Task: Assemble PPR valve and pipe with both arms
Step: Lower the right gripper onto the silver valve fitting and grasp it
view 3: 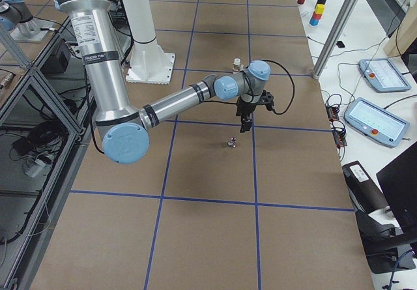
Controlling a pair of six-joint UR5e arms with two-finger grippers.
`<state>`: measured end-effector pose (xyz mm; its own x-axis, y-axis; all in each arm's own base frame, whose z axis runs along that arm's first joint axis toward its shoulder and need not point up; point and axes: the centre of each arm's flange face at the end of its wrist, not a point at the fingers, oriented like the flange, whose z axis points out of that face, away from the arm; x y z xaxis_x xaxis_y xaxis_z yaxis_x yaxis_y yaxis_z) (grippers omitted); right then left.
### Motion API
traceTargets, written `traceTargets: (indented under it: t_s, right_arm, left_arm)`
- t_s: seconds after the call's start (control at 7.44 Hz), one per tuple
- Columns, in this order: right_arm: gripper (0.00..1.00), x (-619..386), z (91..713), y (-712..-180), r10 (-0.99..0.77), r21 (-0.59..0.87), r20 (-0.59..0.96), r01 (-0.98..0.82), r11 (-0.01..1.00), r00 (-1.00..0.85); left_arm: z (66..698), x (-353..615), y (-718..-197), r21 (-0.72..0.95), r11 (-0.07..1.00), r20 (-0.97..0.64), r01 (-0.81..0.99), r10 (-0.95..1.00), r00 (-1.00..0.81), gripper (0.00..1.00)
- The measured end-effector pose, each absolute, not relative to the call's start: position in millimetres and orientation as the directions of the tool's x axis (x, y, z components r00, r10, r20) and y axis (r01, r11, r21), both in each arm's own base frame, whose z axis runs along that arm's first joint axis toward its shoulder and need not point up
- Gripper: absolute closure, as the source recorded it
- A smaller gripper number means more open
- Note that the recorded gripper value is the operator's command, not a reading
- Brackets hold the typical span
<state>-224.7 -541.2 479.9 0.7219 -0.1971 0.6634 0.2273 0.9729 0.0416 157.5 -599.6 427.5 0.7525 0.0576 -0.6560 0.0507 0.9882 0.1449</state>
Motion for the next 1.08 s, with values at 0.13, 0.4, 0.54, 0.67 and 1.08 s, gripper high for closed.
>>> traceTargets:
  t_s: [0.13, 0.4, 0.54, 0.67, 1.08]
  right_arm:
    - [0.0, -229, 494, -545, -0.204, 0.051, 0.663, 0.228, 0.972, 0.72]
    - [0.0, -232, 527, -547, -0.218, 0.076, 0.668, 0.226, 0.971, 0.711]
    - [0.0, -233, 534, -545, -0.223, 0.083, 0.67, 0.227, 0.97, 0.708]
    - [0.0, -235, 537, -543, -0.227, 0.086, 0.672, 0.23, 0.969, 0.705]
    - [0.01, -259, 537, -532, -0.252, 0.085, 0.672, 0.265, 0.96, 0.696]
  left_arm:
    - [421, 160, -600, 0.154, 0.987, -0.659, 0.048, 0.067, 0.75, 0.0]
    - [409, 167, -596, 0.169, 0.985, -0.663, 0.037, 0.086, 0.744, 0.0]
    - [405, 170, -596, 0.174, 0.984, -0.664, 0.033, 0.093, 0.742, 0.0]
    - [403, 172, -596, 0.178, 0.984, -0.665, 0.031, 0.097, 0.741, 0.0]
    - [397, 182, -594, 0.183, 0.983, -0.667, 0.018, 0.111, 0.736, 0.0]
